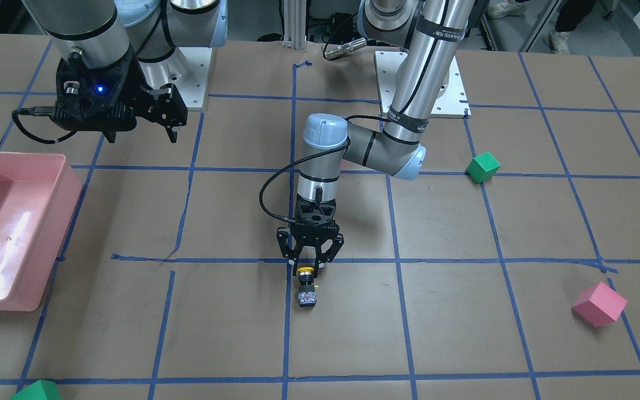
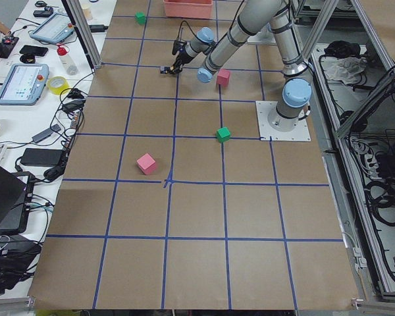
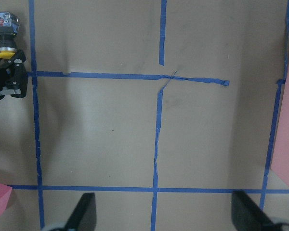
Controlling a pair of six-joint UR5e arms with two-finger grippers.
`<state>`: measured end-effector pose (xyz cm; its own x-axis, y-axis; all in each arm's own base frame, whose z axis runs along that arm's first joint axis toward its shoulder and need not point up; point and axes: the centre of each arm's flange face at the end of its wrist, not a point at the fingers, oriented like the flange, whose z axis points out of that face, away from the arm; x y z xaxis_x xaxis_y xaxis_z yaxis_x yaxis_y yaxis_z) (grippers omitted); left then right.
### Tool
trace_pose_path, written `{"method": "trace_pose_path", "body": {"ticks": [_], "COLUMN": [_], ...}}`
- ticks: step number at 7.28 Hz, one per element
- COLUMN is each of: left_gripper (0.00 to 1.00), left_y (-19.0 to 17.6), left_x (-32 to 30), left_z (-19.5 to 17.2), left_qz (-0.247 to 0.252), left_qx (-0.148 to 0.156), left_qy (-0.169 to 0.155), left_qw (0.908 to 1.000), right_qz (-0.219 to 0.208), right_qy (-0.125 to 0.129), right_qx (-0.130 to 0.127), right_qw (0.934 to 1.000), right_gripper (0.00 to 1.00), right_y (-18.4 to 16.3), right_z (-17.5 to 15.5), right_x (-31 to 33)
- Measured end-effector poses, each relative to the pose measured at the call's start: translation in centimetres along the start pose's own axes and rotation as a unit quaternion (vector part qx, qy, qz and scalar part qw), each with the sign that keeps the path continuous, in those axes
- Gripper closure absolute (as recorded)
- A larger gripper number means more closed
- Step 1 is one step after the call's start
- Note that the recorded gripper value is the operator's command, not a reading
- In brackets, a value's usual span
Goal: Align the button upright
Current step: 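Lift the button with the left gripper and rotate it cap-up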
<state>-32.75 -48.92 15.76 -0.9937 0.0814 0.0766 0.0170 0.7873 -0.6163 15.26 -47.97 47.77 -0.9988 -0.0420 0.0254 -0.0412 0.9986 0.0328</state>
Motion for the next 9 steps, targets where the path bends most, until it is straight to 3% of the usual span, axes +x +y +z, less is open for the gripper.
{"method": "trace_pose_path", "body": {"ticks": [2, 3, 4, 5, 6, 7, 9], "left_gripper": [0.93, 0.94, 0.94, 0.94, 0.95, 0.95, 1.00], "left_y": [-4.4, -6.9, -9.0, -10.4, -10.8, -10.3, -10.0], "left_x": [1.0, 1.5, 2.0, 2.5, 2.9, 3.1, 0.7], "left_z": [-1.6, -2.6, -3.4, -4.1, -4.4, -4.0, -2.1], "left_qz": [0.006, -0.004, -0.031, -0.074, -0.124, -0.178, -0.292], "left_qx": [-0.006, -0.036, -0.085, -0.143, -0.199, -0.253, -0.360], "left_qy": [-0.003, -0.013, -0.029, -0.045, -0.054, -0.055, -0.028], "left_qw": [1.0000, 0.9993, 0.9955, 0.9860, 0.9707, 0.9493, 0.8858], "right_qz": [0.000, 0.001, 0.001, 0.001, 0.001, 0.002, 0.002], "right_qy": [0.000, -0.001, -0.001, 0.000, 0.000, 0.000, -0.001], "right_qx": [-0.003, -0.003, -0.004, -0.004, -0.002, 0.000, 0.002], "right_qw": [1.0000, 1.0000, 1.0000, 1.0000, 1.0000, 1.0000, 1.0000], "right_gripper": [0.00, 0.00, 0.00, 0.00, 0.00, 0.00, 0.00], "right_y": [0.1, 0.1, 0.1, 0.0, 0.0, -0.1, -0.1], "right_z": [0.1, 0.1, 0.2, 0.3, 0.2, 0.2, 0.2], "right_x": [0.0, -0.1, -0.1, -0.1, 0.0, 0.0, -0.1]}}
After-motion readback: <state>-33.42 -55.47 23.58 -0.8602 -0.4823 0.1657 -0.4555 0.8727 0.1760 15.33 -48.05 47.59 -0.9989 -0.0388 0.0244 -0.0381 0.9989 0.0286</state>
